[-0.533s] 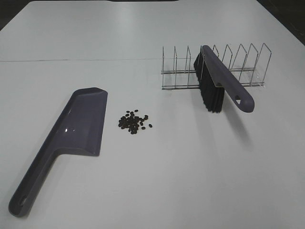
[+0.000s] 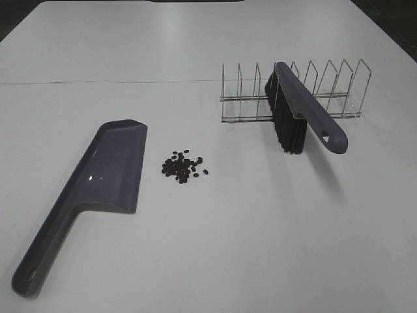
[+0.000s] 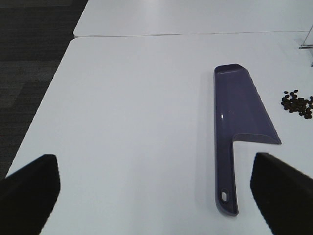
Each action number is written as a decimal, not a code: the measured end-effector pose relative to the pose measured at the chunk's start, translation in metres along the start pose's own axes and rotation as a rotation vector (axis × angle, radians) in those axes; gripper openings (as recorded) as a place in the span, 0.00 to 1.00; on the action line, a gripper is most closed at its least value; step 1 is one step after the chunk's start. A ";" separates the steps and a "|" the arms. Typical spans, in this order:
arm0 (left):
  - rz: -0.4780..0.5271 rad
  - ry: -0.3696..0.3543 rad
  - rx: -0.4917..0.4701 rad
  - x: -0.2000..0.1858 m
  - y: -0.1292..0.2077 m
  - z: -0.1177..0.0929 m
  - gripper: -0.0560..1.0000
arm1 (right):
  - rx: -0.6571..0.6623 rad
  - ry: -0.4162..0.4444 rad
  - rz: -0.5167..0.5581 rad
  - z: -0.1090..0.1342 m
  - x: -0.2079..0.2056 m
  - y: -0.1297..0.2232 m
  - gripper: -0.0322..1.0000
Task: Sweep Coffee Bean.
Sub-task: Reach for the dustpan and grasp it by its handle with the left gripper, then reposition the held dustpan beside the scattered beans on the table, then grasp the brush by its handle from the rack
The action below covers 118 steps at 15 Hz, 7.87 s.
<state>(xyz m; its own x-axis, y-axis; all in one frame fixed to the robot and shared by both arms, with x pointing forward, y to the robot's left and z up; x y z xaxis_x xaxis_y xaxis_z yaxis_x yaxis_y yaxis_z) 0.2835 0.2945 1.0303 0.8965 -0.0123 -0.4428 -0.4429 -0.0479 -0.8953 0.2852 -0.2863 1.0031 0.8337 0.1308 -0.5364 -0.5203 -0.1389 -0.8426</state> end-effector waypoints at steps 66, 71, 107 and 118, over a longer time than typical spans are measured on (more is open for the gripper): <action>1.062 0.005 0.076 0.270 0.038 -0.070 0.98 | 0.000 0.002 0.000 0.000 0.000 0.000 0.64; 1.032 -0.003 0.043 0.300 0.057 -0.075 0.82 | 0.000 0.002 0.000 0.000 0.000 0.000 0.64; 1.086 0.018 0.047 0.327 0.085 -0.096 0.38 | 0.007 -0.012 -0.001 0.002 0.000 0.000 0.64; 1.104 0.048 0.083 0.323 0.089 -0.096 0.38 | 0.036 -0.022 0.141 0.000 0.016 -0.011 0.73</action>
<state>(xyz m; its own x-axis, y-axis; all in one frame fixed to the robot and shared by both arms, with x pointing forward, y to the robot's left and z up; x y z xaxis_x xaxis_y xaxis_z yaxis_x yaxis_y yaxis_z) 0.5352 0.1905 0.8124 0.0074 -0.0455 -0.9989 -0.9967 0.0803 -0.0110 0.3042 -0.2828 1.0044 0.7477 0.1341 -0.6503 -0.6387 -0.1226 -0.7596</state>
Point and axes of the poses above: a point on each arm's last joint axis where the gripper is mounted, x pointing out along that axis toward the gripper, z along the wrist's bending axis when the last joint is at zero, y = z × x, the point moved 6 cm from there along x, pointing out along that axis toward the gripper, and after that the axes turned 3 degrees about -x, right-handed, at the moved point
